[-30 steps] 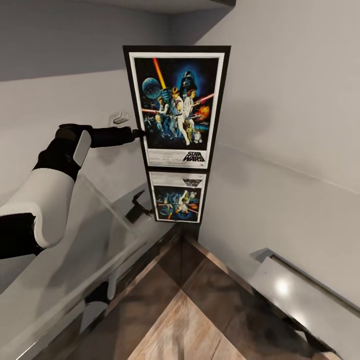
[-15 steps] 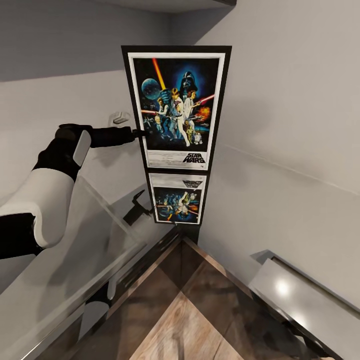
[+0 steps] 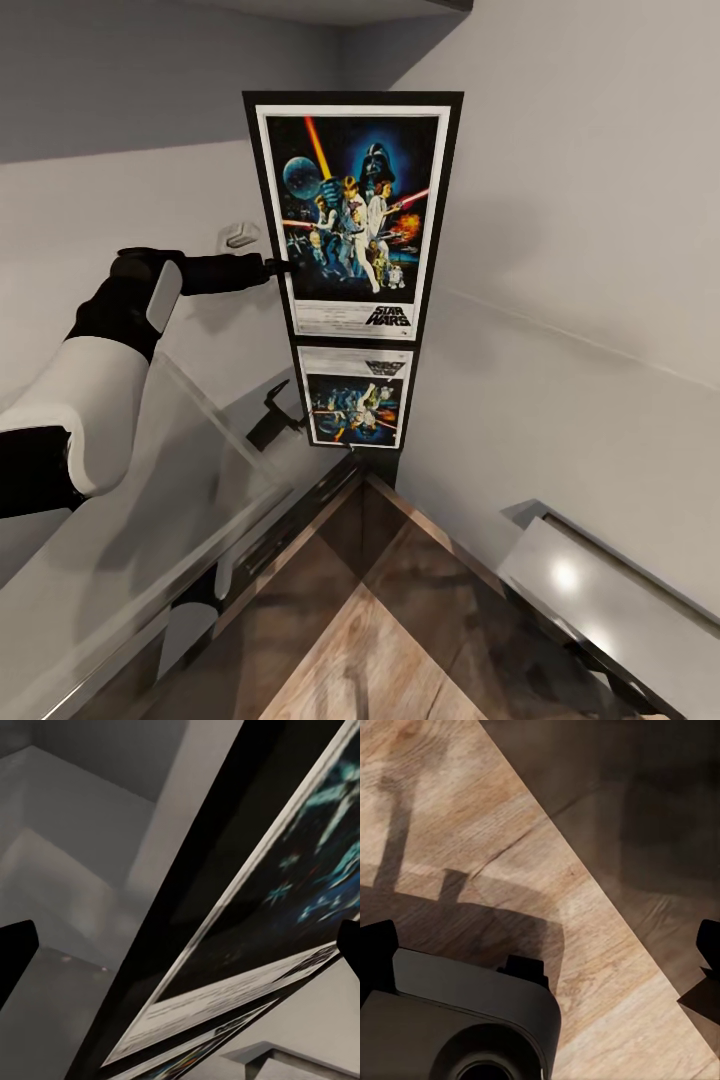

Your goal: Pick up the poster from the kitchen countertop and hang it on one of the wall nails in the kitchen.

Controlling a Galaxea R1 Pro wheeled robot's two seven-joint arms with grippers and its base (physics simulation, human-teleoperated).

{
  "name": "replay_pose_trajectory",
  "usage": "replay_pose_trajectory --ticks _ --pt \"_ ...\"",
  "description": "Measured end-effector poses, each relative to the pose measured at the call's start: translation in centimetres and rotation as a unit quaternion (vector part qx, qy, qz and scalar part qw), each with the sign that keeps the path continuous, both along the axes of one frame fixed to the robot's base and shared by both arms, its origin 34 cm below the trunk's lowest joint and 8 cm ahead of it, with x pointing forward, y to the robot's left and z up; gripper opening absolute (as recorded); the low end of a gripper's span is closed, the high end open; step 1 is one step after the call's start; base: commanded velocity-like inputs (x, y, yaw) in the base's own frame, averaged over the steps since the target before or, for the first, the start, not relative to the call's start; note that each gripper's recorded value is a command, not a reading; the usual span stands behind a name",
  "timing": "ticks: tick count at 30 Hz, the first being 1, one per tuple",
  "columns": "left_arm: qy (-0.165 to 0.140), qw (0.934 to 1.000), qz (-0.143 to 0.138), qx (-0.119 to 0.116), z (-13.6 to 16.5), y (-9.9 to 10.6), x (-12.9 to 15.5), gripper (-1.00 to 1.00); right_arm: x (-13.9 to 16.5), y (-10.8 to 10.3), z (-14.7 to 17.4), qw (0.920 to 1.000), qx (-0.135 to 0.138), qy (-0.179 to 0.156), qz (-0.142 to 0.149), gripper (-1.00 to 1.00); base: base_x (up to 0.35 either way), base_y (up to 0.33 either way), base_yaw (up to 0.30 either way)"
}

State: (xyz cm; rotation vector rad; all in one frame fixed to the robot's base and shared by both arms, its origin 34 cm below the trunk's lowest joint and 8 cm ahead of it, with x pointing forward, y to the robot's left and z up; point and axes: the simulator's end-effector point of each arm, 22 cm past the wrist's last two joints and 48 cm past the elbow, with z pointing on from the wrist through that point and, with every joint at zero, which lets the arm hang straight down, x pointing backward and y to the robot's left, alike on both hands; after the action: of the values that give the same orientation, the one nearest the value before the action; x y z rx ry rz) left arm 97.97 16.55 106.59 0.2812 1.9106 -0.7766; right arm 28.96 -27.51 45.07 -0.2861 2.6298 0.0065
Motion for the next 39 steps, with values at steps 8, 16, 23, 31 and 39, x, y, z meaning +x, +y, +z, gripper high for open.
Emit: replay_pose_trajectory --ticks 8,16,23,31,39 --pt "0.000 1.0000 -0.001 0.000 0.01 -0.08 -0.02 1.00 0.00 0.04 0.00 1.0000 0.000 0.000 0.000 1.00 0.000 0.000 0.000" --pt "0.000 1.0000 -0.002 -0.001 0.02 -0.11 -0.04 1.00 0.00 0.00 0.00 1.0000 0.000 0.000 0.000 1.00 0.000 0.000 0.000" --pt "0.000 1.0000 -0.002 -0.001 0.02 -0.11 -0.04 1.00 0.00 -0.01 0.00 1.0000 0.000 0.000 0.000 1.00 0.000 0.000 0.000" --pt "0.000 1.0000 -0.003 -0.001 0.02 -0.16 -0.07 1.00 0.00 0.01 0.00 1.0000 0.000 0.000 0.000 1.00 0.000 0.000 0.000" --pt "0.000 1.0000 -0.004 0.000 0.00 -0.23 -0.09 1.00 0.00 0.01 0.00 1.0000 0.000 0.000 0.000 1.00 0.000 0.000 0.000"
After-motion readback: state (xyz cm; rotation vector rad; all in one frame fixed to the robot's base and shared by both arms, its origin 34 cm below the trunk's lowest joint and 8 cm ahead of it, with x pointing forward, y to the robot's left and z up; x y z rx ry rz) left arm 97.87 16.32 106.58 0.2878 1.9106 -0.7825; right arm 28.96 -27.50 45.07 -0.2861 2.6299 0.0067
